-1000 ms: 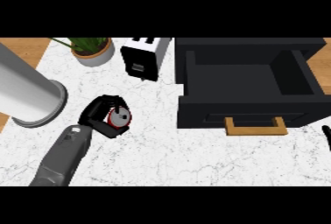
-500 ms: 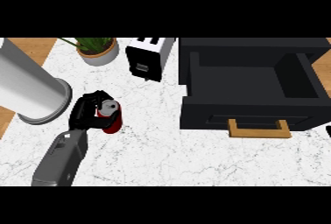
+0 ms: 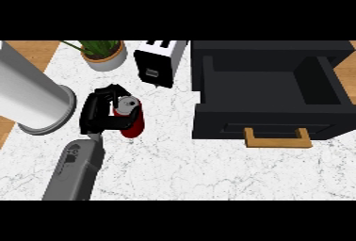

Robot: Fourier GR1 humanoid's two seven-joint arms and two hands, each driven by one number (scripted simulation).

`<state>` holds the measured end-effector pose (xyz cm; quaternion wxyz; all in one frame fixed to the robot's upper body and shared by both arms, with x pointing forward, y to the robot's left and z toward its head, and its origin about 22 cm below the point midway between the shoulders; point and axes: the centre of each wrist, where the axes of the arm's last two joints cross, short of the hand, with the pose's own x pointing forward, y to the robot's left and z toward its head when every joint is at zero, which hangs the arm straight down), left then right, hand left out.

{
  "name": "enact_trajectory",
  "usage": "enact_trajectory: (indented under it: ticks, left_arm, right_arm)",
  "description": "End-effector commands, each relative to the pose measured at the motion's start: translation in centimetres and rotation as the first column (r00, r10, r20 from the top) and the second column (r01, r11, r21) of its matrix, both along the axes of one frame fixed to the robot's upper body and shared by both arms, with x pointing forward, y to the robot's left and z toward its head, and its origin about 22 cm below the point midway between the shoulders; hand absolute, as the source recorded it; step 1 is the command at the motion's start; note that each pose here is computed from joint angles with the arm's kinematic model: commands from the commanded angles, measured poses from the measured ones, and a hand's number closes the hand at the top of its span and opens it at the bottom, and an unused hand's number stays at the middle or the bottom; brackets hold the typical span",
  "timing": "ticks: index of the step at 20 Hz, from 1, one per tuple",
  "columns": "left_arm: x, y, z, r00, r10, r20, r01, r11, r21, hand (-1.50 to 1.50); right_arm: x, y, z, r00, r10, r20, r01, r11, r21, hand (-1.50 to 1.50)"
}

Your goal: Pick up the can, place it into the drawer and close the drawer

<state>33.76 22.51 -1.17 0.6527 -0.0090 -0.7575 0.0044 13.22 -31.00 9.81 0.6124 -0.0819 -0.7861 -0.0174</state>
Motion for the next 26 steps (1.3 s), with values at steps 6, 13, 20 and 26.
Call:
enact_trajectory:
  ticks: [6,13,20,26]
  left_arm:
    - [-0.2,-7.1,10.0,0.997,-0.066,0.04,0.066,0.998,0.013,1.5]
    - [2.3,-11.0,15.9,0.993,-0.1,0.059,0.096,0.993,0.07,1.5]
    - [3.2,-15.2,19.8,0.986,-0.122,0.111,0.111,0.988,0.104,1.5]
    - [4.4,-19.5,22.7,0.988,-0.121,0.095,0.109,0.986,0.127,1.5]
  right_arm:
    - [0.8,0.2,0.1,0.999,0.005,0.032,-0.004,1.0,-0.012,-1.5]
    - [1.1,0.6,-0.1,1.0,0.004,0.028,-0.004,1.0,-0.017,-1.5]
    - [1.6,1.8,1.2,0.999,-0.013,0.046,0.014,1.0,-0.011,-1.5]
    - [0.7,0.4,-0.6,1.0,0.009,0.009,-0.009,1.0,-0.011,-1.5]
